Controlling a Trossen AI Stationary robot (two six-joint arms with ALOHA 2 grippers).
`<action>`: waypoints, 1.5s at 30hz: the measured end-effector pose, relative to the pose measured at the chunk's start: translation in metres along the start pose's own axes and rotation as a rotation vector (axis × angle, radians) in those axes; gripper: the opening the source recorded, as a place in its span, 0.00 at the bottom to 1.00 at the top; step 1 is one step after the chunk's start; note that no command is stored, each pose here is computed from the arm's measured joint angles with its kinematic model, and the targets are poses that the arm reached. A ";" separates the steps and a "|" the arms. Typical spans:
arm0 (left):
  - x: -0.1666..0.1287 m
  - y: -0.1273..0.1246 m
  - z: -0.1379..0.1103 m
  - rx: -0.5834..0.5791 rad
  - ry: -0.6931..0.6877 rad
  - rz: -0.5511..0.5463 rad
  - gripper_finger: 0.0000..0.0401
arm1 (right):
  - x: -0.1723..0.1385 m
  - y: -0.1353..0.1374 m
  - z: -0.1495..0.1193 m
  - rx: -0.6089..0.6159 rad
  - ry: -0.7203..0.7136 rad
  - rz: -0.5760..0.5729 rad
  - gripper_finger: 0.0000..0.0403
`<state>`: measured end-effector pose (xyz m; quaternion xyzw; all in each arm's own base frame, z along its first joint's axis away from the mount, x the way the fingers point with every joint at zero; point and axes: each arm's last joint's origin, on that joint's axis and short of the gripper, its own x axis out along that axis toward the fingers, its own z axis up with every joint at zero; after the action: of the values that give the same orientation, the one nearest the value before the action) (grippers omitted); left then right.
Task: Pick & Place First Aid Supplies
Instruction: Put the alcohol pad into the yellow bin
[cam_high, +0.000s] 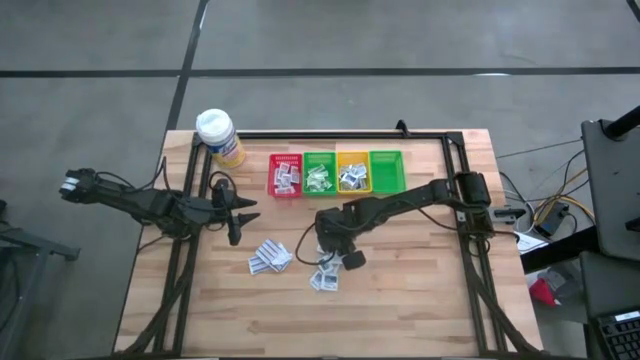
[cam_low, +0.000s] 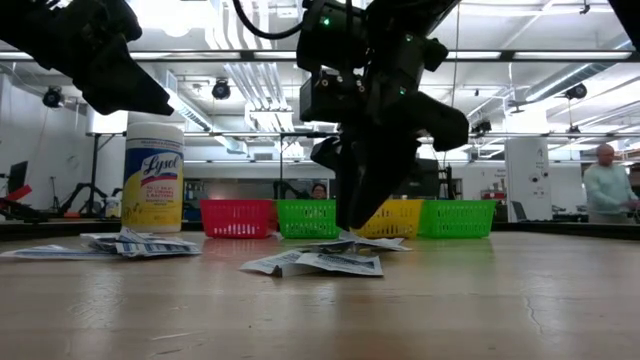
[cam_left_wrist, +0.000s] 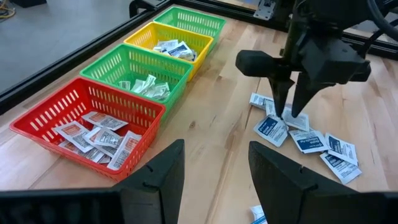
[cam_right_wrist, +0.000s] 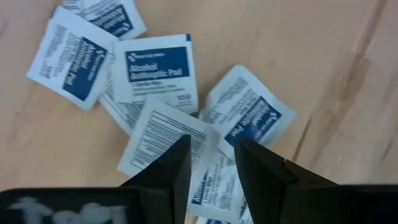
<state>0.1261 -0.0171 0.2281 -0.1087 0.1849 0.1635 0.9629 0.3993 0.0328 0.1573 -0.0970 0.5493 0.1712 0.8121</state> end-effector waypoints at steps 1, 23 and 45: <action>0.000 0.000 0.000 0.000 0.001 0.000 0.43 | 0.000 0.000 0.000 0.000 -0.002 0.010 0.30; 0.000 0.000 0.000 0.000 -0.001 0.000 0.43 | 0.010 -0.001 -0.002 0.032 0.011 0.022 0.24; 0.000 0.000 0.000 0.002 -0.001 0.000 0.43 | 0.011 -0.001 -0.004 0.087 0.019 0.016 0.02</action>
<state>0.1262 -0.0171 0.2282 -0.1075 0.1846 0.1632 0.9632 0.4002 0.0325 0.1453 -0.0591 0.5645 0.1528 0.8090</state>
